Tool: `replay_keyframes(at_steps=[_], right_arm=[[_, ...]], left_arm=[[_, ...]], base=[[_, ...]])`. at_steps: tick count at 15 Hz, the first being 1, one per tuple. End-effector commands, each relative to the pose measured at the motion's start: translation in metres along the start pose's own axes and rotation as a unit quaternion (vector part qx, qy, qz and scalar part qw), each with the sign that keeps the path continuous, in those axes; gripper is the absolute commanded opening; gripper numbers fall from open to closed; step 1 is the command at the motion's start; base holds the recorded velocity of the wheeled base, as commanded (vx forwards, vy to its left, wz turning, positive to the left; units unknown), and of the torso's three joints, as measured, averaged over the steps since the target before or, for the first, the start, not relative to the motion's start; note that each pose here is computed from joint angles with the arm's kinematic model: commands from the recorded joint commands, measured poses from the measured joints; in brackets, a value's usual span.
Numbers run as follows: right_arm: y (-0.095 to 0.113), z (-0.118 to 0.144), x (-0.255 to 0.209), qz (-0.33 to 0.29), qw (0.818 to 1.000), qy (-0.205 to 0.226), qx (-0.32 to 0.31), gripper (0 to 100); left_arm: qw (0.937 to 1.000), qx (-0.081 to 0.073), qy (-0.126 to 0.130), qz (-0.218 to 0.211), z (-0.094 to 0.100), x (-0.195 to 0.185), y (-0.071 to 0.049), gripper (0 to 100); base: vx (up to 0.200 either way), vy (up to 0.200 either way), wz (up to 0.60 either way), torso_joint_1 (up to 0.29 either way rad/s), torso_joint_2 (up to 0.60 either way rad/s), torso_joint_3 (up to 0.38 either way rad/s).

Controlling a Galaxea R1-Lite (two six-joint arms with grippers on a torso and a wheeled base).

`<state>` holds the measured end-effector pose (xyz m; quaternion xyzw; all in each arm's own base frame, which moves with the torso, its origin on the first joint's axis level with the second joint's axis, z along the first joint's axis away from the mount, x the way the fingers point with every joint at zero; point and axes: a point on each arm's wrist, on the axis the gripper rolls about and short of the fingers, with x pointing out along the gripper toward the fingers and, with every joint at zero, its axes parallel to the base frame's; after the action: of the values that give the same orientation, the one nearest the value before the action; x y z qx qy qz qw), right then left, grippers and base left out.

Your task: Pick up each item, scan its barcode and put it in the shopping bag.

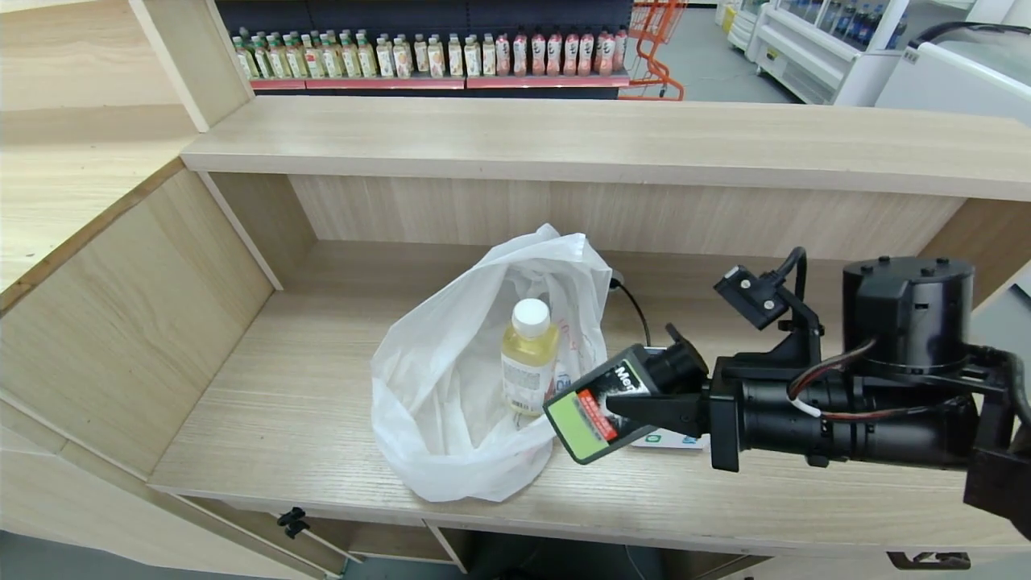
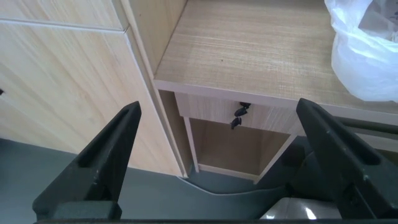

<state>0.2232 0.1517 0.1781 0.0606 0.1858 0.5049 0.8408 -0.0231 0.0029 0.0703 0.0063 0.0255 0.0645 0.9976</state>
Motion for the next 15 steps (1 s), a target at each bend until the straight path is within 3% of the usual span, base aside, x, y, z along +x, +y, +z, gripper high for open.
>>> replay_keyframes(at_steps=[1,15], right_arm=[[-0.009,-0.013,0.025,0.011,1.0,0.004,-0.015,0],[-0.04,-0.05,0.076,0.021,0.992,-0.035,-0.123,0]], left_arm=[[1.0,0.0,0.001,0.0,0.0,0.0,0.0,100],[1.0,0.0,0.001,0.0,0.0,0.0,0.0,100]], base=[[0.0,0.0,0.0,0.0,0.0,0.0],[0.0,0.0,0.0,0.0,0.0,0.0]])
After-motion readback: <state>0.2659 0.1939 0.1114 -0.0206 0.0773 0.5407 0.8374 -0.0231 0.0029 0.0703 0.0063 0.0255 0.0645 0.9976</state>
